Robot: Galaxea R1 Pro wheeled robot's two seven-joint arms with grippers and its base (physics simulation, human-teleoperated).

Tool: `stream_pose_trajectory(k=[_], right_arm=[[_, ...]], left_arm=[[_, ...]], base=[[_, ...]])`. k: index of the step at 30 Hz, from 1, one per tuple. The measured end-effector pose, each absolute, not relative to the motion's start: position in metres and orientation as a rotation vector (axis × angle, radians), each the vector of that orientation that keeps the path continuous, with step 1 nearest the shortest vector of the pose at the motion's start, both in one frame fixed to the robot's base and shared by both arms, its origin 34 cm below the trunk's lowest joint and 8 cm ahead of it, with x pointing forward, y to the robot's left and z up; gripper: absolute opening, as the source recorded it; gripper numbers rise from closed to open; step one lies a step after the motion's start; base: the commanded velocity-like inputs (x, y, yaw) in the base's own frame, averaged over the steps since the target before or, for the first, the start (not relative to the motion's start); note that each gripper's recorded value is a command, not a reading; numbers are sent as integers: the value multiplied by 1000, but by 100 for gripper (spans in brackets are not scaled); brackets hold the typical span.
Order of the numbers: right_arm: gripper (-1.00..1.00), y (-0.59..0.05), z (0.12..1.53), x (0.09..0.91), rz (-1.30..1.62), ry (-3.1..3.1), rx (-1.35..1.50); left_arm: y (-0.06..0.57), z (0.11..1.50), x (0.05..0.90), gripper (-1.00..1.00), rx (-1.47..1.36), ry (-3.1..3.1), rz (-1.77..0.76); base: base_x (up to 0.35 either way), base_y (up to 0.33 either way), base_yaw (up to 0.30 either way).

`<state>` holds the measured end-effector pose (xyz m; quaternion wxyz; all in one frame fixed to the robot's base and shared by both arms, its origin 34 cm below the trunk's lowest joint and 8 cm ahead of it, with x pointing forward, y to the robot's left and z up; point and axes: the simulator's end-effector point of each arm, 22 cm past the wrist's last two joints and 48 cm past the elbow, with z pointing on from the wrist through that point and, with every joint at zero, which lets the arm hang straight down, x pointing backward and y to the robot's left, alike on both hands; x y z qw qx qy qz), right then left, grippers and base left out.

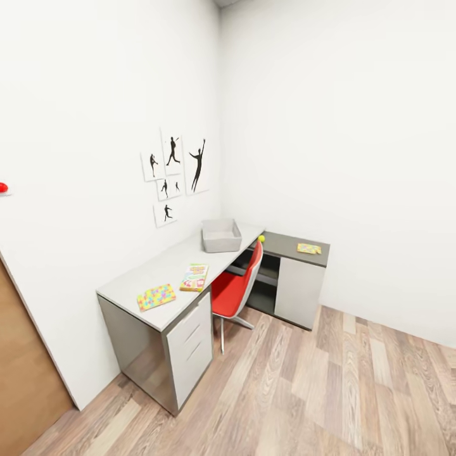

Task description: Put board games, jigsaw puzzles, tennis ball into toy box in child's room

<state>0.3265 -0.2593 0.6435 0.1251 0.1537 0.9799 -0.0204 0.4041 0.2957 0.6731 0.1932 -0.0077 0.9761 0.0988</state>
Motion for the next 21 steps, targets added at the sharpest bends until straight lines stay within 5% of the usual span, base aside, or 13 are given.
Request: stream_pose_trajectory(k=[21], right_arm=[[100, -259, 642, 324, -61, 2863, 449]], left_arm=[[296, 671, 402, 100, -21, 2744, 278]], base=[[0, 0, -274]])
